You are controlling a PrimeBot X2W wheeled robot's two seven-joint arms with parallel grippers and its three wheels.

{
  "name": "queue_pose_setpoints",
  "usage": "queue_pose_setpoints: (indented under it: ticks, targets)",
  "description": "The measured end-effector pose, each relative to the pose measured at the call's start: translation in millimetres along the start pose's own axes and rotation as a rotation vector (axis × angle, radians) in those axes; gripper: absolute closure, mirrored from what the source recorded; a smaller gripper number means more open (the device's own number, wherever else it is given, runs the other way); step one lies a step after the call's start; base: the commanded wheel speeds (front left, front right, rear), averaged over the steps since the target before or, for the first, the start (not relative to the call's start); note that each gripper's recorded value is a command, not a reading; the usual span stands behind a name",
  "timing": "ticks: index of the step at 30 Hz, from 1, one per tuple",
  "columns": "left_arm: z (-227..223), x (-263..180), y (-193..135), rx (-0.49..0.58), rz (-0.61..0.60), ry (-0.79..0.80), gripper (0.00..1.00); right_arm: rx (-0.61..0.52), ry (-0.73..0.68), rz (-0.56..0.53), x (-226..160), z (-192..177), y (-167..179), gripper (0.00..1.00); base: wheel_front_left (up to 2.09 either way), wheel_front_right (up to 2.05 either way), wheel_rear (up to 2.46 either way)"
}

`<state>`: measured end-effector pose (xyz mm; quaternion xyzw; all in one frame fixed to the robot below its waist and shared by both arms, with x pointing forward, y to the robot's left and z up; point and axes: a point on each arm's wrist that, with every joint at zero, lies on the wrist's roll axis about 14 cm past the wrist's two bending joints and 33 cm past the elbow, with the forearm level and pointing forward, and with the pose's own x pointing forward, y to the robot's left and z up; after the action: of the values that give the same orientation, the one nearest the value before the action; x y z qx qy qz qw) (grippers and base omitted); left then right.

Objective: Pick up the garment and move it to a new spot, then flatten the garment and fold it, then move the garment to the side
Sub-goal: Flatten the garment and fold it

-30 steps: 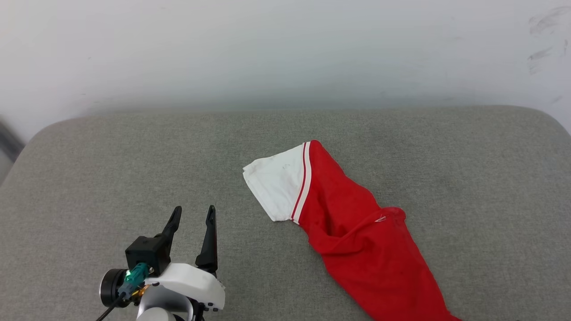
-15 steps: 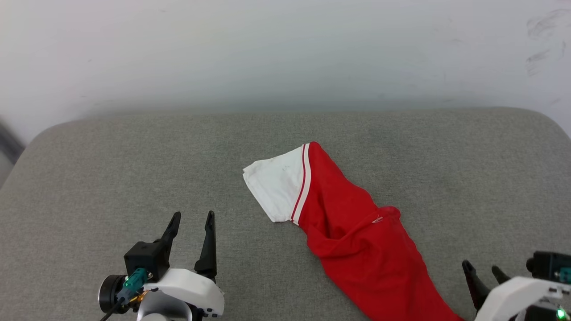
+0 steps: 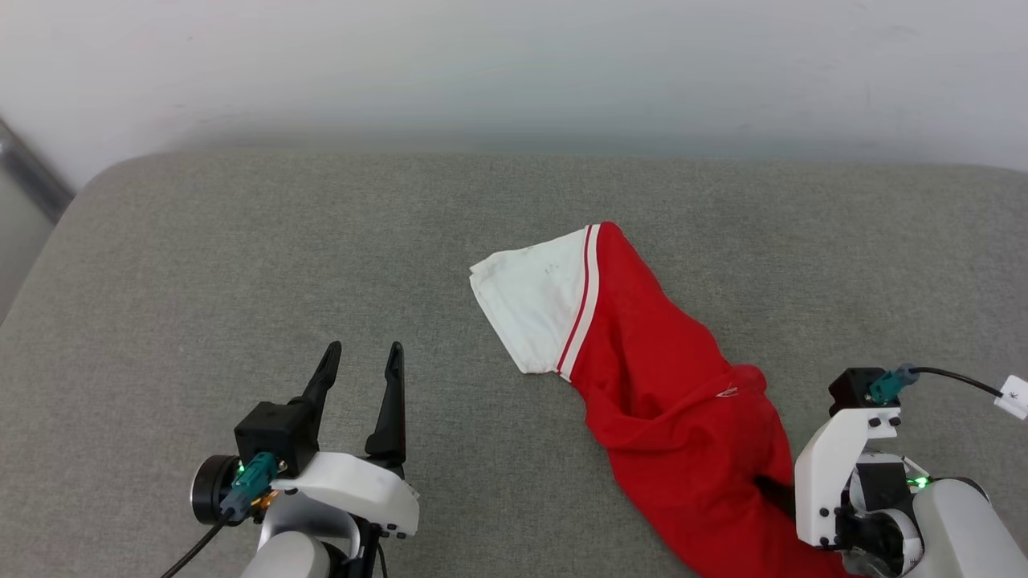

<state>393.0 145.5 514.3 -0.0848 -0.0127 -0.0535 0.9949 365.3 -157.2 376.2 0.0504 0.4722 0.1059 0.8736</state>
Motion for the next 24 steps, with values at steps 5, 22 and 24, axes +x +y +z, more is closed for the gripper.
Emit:
queue_pose_setpoints:
  ticks: [5, 22, 24]
  targets:
    - [-4.4, -1.6, 5.6, -0.008, 0.022, 0.007, 0.00, 0.008, 0.108, 0.014, 13.6, -12.0, 2.5, 0.78, 0.00, 0.00, 0.00]
    - [6.7, -15.7, -3.8, 0.000, -0.001, -0.022, 0.00, -0.119, -0.350, 0.220, -51.4, 59.1, 93.5, 1.00, 0.00, 0.00, 0.00]
    - [7.2, -16.3, -5.5, 0.000, -0.006, -0.023, 0.00, -0.173, -0.325, 0.277, -56.1, 43.8, 118.8, 1.00, 0.00, 0.00, 0.00]
